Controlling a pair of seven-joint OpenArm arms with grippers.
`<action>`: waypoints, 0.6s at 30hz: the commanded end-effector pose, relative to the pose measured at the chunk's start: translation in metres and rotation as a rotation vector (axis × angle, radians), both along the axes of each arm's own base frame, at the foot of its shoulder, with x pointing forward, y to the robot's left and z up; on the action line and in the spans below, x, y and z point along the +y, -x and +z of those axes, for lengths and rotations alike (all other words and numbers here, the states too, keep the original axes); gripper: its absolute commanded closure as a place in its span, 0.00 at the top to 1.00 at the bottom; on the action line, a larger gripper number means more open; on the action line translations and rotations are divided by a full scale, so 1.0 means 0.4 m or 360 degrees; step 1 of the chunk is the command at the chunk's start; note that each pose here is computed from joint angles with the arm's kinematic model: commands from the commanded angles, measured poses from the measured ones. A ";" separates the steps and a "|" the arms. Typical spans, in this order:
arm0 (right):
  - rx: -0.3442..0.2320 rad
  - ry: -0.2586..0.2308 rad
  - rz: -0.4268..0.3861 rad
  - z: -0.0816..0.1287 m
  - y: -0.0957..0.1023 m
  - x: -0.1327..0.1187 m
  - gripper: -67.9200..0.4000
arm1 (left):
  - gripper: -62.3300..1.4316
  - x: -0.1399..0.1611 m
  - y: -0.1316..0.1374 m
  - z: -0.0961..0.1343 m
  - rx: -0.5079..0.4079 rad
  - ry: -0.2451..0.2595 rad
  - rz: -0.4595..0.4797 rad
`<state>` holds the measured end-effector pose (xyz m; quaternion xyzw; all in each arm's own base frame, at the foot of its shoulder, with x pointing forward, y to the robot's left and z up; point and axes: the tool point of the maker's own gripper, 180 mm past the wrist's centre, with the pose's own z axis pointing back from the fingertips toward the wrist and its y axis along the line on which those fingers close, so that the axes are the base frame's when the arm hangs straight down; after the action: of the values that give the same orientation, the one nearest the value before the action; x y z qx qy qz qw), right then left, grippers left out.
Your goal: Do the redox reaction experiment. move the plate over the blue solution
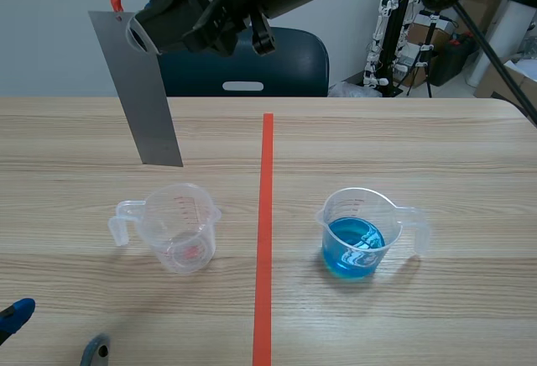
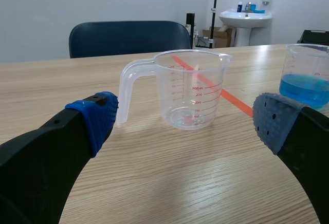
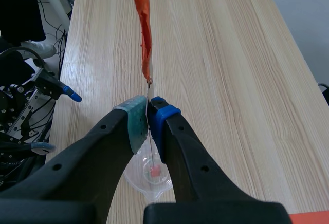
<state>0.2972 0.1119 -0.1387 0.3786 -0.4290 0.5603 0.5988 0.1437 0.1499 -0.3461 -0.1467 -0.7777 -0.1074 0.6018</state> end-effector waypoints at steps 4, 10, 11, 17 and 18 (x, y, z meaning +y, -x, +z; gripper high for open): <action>-0.0048 -0.0055 0.0035 0.041 0.000 0.001 0.01 | 0.89 0.003 -0.005 0.019 -0.0059 0.0020 0.0006; -0.0039 -0.0075 0.0041 0.037 0.002 -0.013 0.01 | 0.89 0.003 -0.004 0.019 -0.0059 0.0020 0.0006; -0.0036 -0.0070 0.0046 0.033 0.003 -0.015 0.01 | 0.89 0.003 -0.005 0.019 -0.0059 0.0020 0.0006; -0.0016 -0.0082 0.0047 0.018 0.003 -0.059 0.01 | 0.89 0.003 -0.004 0.019 -0.0059 0.0020 0.0006; -0.0017 -0.0089 0.0028 0.019 -0.004 -0.070 0.01 | 0.89 0.003 -0.004 0.019 -0.0059 0.0020 0.0006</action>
<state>0.2920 0.0891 -0.1442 0.3968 -0.4266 0.5651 0.5841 0.1437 0.1499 -0.3461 -0.1467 -0.7777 -0.1074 0.6018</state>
